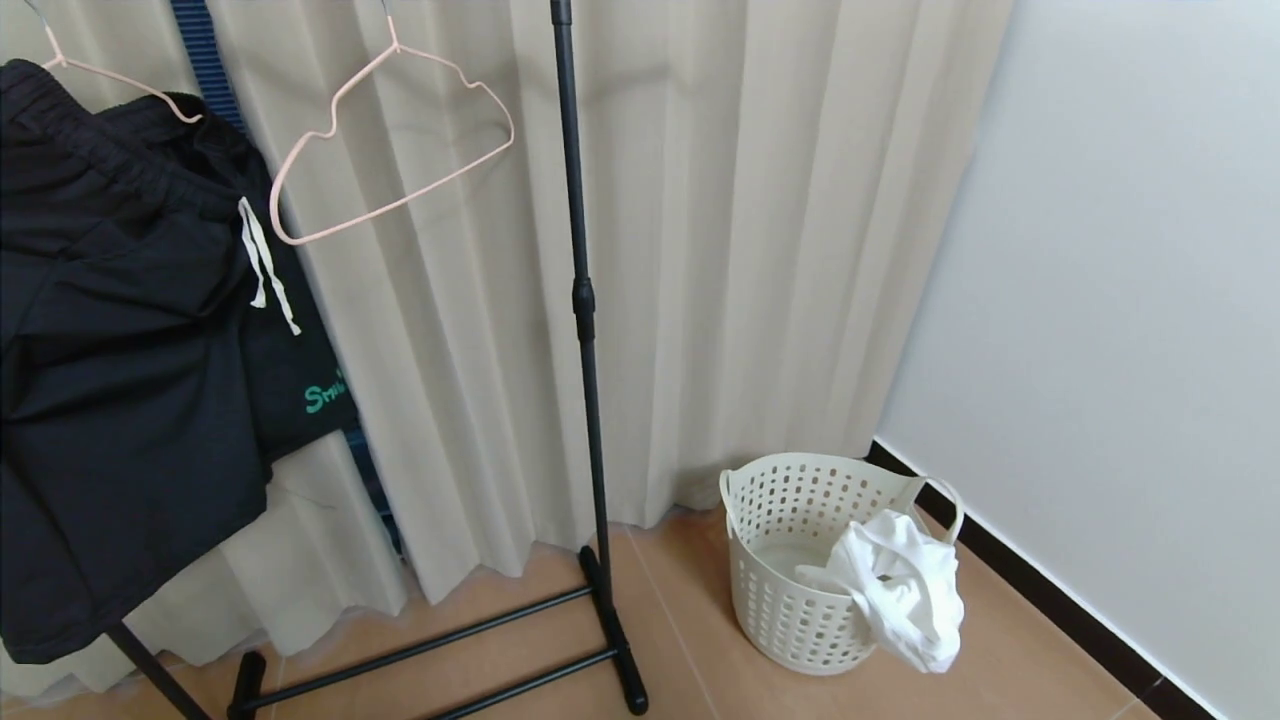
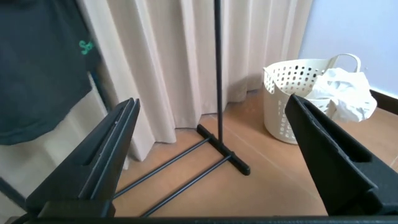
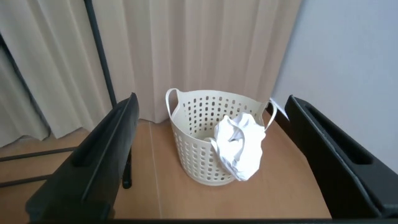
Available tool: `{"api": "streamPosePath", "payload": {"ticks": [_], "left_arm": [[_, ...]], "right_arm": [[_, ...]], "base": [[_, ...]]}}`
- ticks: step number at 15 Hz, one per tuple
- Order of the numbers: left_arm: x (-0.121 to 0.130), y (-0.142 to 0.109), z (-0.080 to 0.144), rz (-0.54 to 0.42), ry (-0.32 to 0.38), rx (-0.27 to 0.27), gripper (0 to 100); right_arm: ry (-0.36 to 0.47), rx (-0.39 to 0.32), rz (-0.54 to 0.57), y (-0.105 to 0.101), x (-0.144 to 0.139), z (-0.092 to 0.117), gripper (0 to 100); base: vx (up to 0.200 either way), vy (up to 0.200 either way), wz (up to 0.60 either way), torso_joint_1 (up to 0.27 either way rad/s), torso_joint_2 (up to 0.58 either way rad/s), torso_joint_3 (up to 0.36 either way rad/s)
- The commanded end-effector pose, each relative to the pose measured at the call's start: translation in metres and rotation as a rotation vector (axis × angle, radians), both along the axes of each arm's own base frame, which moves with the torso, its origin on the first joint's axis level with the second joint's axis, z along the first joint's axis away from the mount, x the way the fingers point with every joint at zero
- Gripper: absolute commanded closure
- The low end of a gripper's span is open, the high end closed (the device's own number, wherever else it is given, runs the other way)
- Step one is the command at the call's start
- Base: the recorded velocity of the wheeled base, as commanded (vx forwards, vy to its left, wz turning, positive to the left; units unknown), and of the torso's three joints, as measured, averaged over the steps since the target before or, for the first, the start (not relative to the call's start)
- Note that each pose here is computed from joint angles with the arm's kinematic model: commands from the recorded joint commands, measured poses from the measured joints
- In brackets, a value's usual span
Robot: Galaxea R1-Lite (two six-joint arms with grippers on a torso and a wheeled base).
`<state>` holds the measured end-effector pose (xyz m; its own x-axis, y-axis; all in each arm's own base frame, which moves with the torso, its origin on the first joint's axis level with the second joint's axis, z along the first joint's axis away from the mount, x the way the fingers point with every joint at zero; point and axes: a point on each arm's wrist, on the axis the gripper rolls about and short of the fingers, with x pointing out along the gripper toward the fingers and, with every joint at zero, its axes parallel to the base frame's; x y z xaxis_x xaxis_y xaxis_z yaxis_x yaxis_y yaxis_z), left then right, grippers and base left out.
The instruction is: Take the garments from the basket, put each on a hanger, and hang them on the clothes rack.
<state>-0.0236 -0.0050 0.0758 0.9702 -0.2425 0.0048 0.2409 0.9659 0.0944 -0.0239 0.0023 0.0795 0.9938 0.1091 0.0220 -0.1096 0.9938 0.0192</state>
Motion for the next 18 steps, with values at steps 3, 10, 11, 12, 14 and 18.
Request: {"api": "streamPosePath", "payload": {"ticks": [3, 10, 11, 12, 14, 18], "left_arm": [[0.0001, 0.0000, 0.0000, -0.001, 0.002, 0.000, 0], [0.0001, 0.0000, 0.0000, -0.001, 0.002, 0.000, 0], [0.0001, 0.0000, 0.0000, -0.001, 0.002, 0.000, 0], [0.0001, 0.0001, 0.0000, 0.001, 0.002, 0.000, 0], [0.0001, 0.0001, 0.0000, 0.001, 0.002, -0.001, 0], [0.0001, 0.0001, 0.0000, 0.001, 0.002, -0.001, 0]], "right_arm": [[0.001, 0.000, 0.001, 0.0000, 0.0001, 0.0001, 0], [0.001, 0.000, 0.000, 0.0000, 0.0001, 0.0001, 0], [-0.001, 0.000, 0.000, 0.0000, 0.0001, 0.0002, 0], [-0.001, 0.000, 0.000, 0.0000, 0.0001, 0.0002, 0], [-0.001, 0.000, -0.002, -0.0001, 0.0001, 0.0002, 0], [0.001, 0.000, -0.002, -0.0001, 0.0001, 0.0001, 0]], "base": [[0.067, -0.133, 0.00, 0.001, 0.00, 0.007], [0.000, -0.057, 0.00, 0.003, 0.00, -0.001], [0.000, 0.000, 0.00, 0.000, 0.00, 0.000], [0.000, 0.000, 0.00, 0.000, 0.00, 0.000], [0.000, 0.000, -0.60, 0.002, 0.00, 0.007], [0.000, 0.000, 0.00, 0.000, 0.00, 0.000]]}}
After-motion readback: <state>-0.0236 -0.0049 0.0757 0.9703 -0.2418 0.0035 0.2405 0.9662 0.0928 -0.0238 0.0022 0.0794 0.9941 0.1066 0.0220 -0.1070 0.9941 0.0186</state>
